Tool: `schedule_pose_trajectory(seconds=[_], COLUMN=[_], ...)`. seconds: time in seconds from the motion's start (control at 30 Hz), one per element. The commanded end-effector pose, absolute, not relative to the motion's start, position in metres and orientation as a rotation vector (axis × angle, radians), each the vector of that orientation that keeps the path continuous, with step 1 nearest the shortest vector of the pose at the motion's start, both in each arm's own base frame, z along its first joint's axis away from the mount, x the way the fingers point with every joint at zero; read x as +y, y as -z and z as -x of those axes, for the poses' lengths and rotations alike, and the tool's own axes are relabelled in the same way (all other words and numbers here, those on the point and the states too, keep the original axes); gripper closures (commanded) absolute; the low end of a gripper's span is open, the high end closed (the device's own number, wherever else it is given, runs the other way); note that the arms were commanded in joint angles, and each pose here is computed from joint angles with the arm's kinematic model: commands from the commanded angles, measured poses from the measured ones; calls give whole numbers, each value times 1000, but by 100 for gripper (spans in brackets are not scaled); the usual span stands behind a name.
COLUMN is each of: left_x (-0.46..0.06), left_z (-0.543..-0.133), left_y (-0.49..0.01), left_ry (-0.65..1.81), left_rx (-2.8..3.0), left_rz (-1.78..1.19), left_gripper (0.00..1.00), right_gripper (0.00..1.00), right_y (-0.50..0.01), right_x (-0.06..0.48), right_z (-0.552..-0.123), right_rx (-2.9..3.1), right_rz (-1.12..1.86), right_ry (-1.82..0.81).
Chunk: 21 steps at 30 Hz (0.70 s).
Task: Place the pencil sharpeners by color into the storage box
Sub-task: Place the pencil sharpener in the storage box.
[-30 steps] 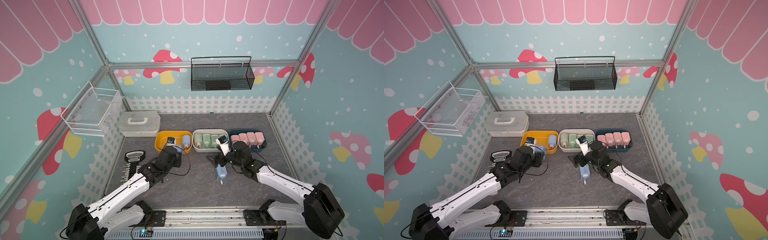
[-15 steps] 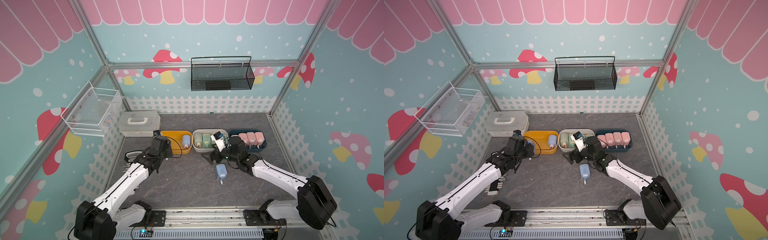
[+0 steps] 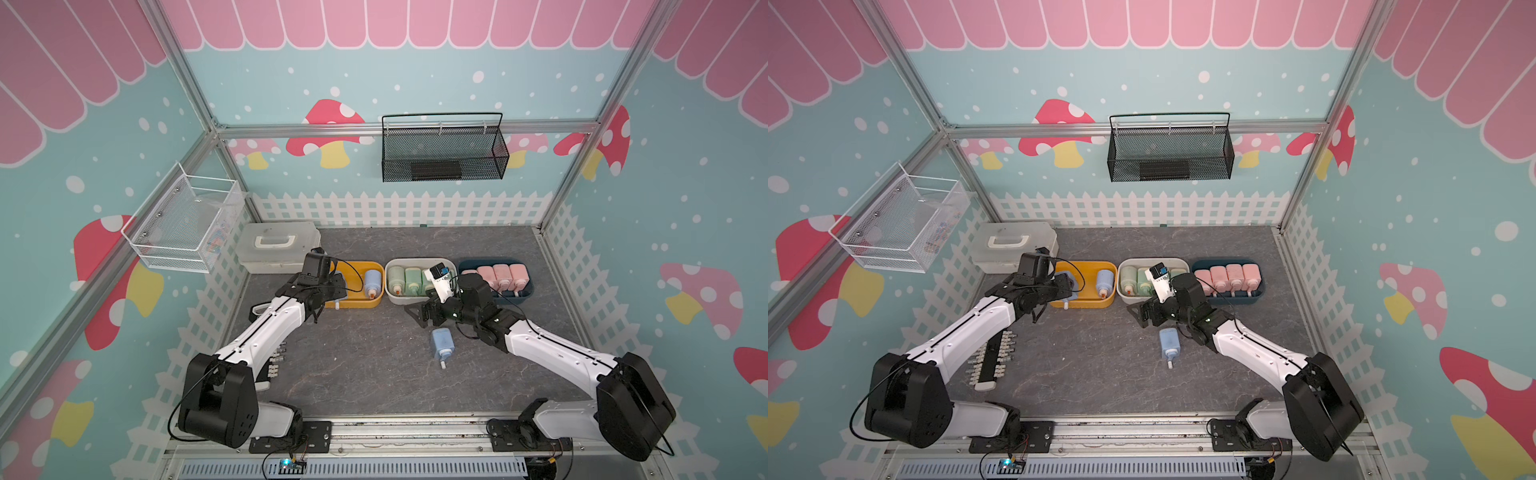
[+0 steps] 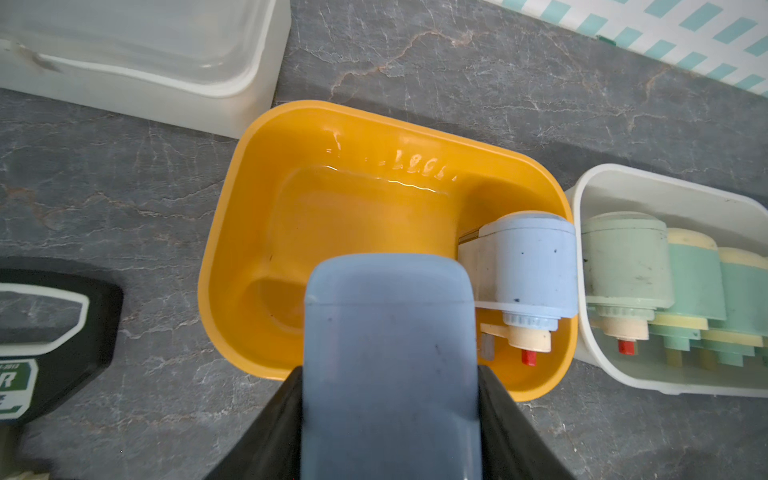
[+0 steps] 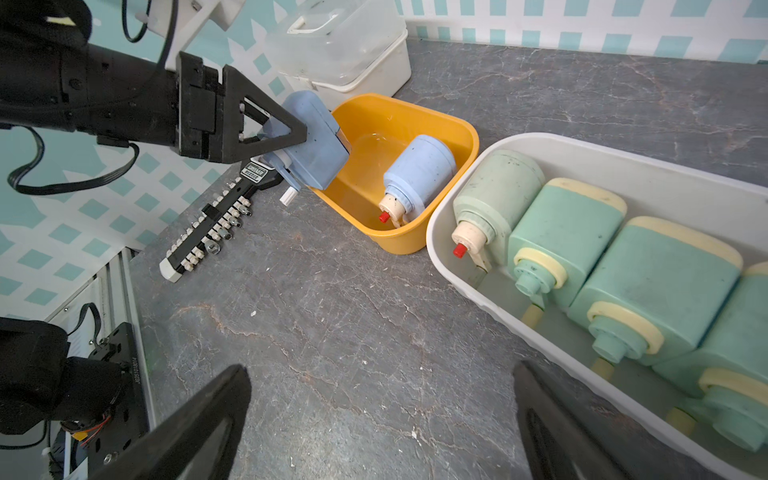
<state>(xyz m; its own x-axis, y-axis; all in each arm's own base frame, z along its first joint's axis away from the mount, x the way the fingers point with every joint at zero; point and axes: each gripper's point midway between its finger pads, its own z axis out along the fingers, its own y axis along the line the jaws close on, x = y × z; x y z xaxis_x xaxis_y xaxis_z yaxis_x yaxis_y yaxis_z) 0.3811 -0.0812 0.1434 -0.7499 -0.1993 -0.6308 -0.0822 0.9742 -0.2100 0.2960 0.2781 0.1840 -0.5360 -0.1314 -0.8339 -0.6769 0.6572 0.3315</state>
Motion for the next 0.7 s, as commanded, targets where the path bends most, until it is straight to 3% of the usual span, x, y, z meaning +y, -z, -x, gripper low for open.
schedule_pose_trajectory(seconds=[0.0,0.3,0.67], left_x=[-87,-86,-113], left_z=[-400,-422,-439], left_y=[-157,-140,-144], left_ry=[233,198,375], left_rx=[2375,2401,2378], left_rz=[120,88,97], left_gripper=[100,100,100], right_gripper=[1,1,1], right_y=[-180,-177,-178], right_x=[268,253,250], right_z=[-292,-293,-291], right_rx=[2068,2085,2087], right_rz=[595,529,534], right_ry=[-786,-719,-701])
